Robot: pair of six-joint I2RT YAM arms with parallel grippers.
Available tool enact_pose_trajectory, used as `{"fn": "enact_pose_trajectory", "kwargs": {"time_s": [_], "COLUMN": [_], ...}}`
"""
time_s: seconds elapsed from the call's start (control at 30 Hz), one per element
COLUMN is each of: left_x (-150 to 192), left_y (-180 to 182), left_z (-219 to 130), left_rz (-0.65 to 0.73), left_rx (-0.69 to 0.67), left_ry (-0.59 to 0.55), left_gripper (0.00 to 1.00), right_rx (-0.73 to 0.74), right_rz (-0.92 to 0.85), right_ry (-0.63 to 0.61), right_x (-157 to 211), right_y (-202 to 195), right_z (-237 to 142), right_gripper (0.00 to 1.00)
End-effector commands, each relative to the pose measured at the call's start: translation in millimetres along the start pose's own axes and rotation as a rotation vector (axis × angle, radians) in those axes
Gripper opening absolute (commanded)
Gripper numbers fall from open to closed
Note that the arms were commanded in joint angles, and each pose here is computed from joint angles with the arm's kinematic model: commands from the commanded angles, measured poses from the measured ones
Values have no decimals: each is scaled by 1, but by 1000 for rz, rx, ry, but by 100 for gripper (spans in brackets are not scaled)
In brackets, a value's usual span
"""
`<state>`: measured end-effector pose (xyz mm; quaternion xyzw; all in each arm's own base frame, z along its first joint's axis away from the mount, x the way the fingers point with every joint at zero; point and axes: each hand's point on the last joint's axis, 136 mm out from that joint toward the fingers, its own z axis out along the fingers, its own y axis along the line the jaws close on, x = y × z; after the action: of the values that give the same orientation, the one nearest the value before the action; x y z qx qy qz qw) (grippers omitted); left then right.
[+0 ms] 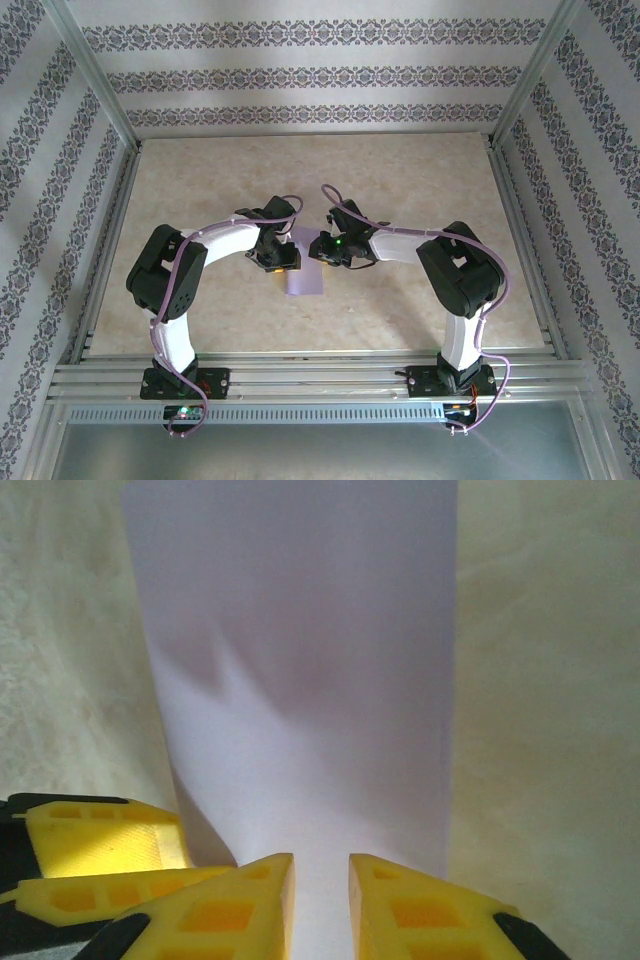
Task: Fold a paper plane with a square sheet of paper (pick it up from the middle)
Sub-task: Hold the square sheet of paper at the center of the table.
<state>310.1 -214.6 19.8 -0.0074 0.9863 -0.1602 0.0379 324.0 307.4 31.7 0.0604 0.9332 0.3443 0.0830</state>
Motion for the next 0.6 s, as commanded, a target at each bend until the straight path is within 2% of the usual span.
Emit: {"fn": "enact_pose_trajectory", "kwargs": {"time_s": [0.0,0.57], "left_x": [6,7], "left_y": [16,17], "left_z": [16,20], "left_rz": [15,7], "left_rx": [-63,-66], "left_ry": [46,54], "left_gripper": [38,39], "right_rx": [18,30], "right_rz": [-19,-17], "right_ry": [17,46], "right_x": [3,7], "right_y": [0,-5], "right_z": [4,10], "right_gripper": [22,22]}}
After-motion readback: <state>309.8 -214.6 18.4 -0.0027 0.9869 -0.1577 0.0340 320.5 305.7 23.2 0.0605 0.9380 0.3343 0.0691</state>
